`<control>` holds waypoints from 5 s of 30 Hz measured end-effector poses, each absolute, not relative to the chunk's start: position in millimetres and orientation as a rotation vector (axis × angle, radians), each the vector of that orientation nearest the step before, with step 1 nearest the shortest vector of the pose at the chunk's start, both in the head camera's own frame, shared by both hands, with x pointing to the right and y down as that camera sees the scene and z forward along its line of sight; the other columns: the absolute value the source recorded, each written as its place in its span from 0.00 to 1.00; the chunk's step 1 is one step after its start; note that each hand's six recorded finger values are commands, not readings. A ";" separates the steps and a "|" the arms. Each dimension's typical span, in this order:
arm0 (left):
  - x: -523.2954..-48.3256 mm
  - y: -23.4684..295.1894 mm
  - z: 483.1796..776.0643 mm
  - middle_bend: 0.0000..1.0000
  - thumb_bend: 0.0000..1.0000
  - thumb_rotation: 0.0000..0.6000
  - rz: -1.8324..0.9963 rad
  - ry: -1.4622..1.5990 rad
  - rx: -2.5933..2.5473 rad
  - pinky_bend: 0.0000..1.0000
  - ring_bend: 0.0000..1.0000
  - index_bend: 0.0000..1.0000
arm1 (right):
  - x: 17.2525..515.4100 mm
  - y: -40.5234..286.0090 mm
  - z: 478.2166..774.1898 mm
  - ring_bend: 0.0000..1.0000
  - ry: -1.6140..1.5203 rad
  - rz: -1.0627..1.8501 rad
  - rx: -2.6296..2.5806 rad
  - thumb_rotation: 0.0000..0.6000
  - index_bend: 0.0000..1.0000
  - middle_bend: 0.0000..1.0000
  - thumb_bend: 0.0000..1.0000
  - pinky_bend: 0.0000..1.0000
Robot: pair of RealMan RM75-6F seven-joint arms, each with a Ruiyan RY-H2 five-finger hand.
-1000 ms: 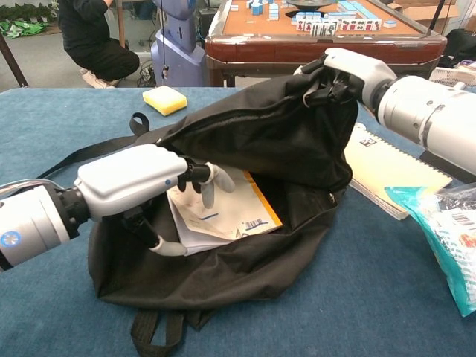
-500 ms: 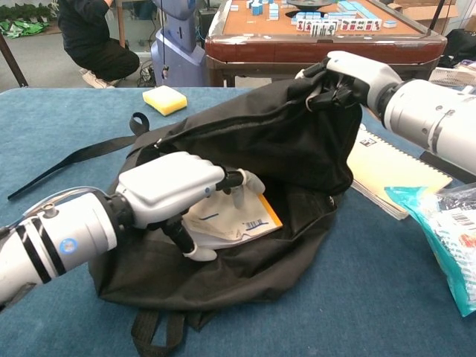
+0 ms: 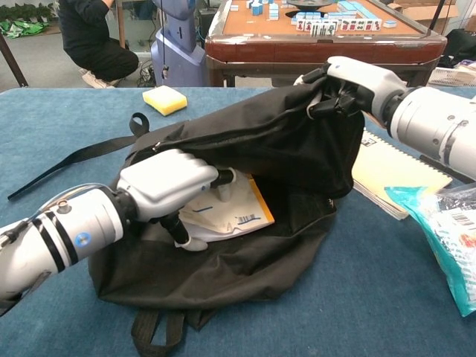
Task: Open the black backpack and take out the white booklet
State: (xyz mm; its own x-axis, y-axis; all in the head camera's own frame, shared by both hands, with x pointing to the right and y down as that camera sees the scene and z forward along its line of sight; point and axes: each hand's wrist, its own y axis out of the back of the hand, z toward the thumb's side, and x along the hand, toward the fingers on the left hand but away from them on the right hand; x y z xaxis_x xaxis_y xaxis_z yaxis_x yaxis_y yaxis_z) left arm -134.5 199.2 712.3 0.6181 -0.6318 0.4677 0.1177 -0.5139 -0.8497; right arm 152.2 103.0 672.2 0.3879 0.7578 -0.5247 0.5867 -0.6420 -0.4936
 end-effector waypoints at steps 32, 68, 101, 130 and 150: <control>-161.4 171.6 729.1 0.40 0.26 1.00 -1.157 0.529 -1.782 0.34 0.33 0.37 | 144.4 107.6 676.8 0.31 -1.165 1.110 -2.455 1.00 0.57 0.36 0.89 0.34; -166.0 163.5 731.3 0.54 0.33 1.00 -1.103 0.619 -1.780 0.42 0.43 0.53 | 154.4 36.4 686.6 0.31 -1.596 1.124 -2.513 1.00 0.57 0.35 0.89 0.34; -188.8 138.0 686.5 0.96 0.61 1.00 -0.702 1.054 -1.859 0.75 0.74 0.86 | 159.3 30.4 696.1 0.31 -1.645 1.143 -2.545 1.00 0.57 0.35 0.88 0.34; -264.7 114.4 584.1 0.96 0.61 1.00 -0.524 1.650 -2.204 0.75 0.74 0.83 | 149.7 85.8 701.7 0.28 -1.352 1.121 -2.600 1.00 0.57 0.35 0.87 0.34; -312.8 51.9 538.7 0.96 0.61 1.00 -0.420 1.843 -1.866 0.75 0.74 0.83 | 146.3 138.4 694.5 0.12 -0.984 1.110 -2.634 1.00 0.29 0.19 0.51 0.21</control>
